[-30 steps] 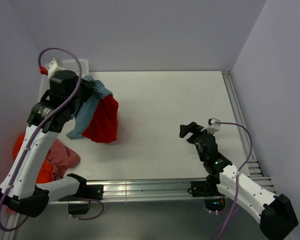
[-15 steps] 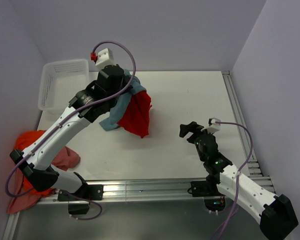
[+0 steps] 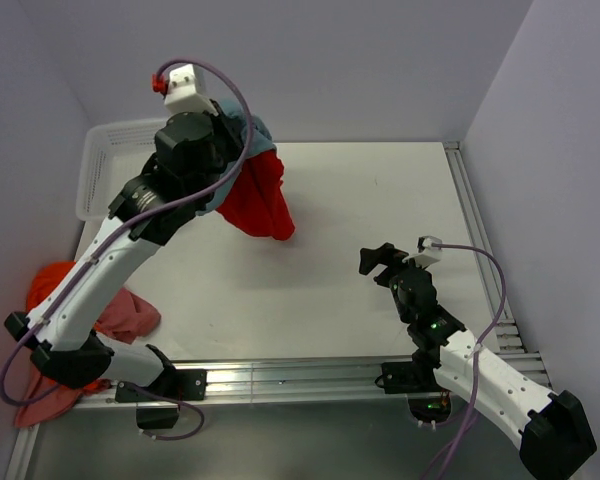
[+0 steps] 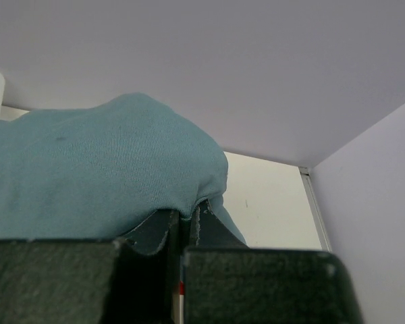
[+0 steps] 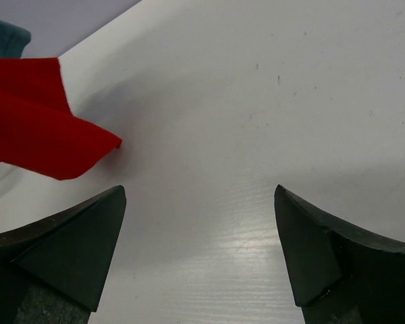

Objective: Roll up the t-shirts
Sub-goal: Move the tshirt to the center of the board

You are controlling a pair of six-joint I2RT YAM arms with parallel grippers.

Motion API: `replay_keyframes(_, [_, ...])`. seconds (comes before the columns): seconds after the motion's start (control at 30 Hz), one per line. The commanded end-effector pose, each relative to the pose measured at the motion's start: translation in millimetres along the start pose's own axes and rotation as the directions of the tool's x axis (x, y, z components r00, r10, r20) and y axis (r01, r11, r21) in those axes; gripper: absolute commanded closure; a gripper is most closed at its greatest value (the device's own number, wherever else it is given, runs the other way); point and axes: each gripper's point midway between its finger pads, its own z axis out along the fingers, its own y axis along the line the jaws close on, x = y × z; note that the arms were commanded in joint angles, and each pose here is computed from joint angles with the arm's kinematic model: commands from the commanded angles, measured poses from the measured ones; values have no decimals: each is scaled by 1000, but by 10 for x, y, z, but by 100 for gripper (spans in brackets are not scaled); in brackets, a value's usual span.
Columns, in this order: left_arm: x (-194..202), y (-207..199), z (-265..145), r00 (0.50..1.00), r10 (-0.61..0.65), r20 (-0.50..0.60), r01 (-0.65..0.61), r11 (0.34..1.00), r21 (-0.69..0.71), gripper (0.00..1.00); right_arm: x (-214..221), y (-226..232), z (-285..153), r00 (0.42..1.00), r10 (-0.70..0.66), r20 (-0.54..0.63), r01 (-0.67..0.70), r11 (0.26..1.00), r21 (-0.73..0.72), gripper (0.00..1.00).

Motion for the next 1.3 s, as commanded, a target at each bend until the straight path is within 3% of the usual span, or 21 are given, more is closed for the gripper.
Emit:
replay_keyframes(0.0, [-659,39,-504,982,-145,123,134,987,94,100,-176,151,-2,999,9,38,-8,999,-35,3])
replay_keyframes(0.2, [-574,493,-905,988,-135,75,134,991,16,100,-181,151,-10,999,9,39,-8,999,-38,4])
replay_keyframes(0.43, [-226,1144,-1155,999,-12,-41,3,976,-216,98,-179,171,-8,999,9,38,-7,999,-49,4])
replay_keyframes(0.53, [-42,1347,-1172,996,28,-88,-53,952,-302,86,-167,180,-3,999,7,33,-6,999,-52,4])
replay_keyframes(0.57, [6,1338,-1160,993,45,-105,-74,954,-290,74,-135,214,-9,1000,2,17,-1,997,-74,4])
replay_keyframes(0.73, [192,1096,-1085,989,4,-151,-29,986,-166,59,-33,588,-74,998,-55,-22,46,954,-296,3])
replay_keyframes(0.77, [215,1089,-1077,988,-4,-153,-22,986,-164,50,-20,629,-81,998,-60,-29,48,947,-317,3])
replay_keyframes(0.9, [352,1171,-1036,986,0,-167,-34,979,-201,50,164,846,-90,986,-121,-111,63,903,-426,7])
replay_keyframes(0.97, [403,1249,-1036,986,1,-167,-41,971,-236,49,306,964,-84,972,-162,-173,60,874,-482,14])
replay_keyframes(1.03, [490,1319,-1032,985,2,-175,-48,965,-256,41,422,1109,-119,956,-202,-214,54,835,-548,16])
replay_keyframes(1.17, [721,1403,-943,970,12,-244,-75,966,-249,35,652,1479,-147,917,-276,-288,44,788,-614,18])
replay_keyframes(1.2, [784,1524,-890,966,10,-259,-85,956,-279,35,887,1546,-211,881,-313,-354,29,783,-621,18])
replay_keyframes(1.27, [835,1597,-819,963,4,-268,-82,956,-281,34,867,1834,-183,882,-313,-351,32,785,-619,18])
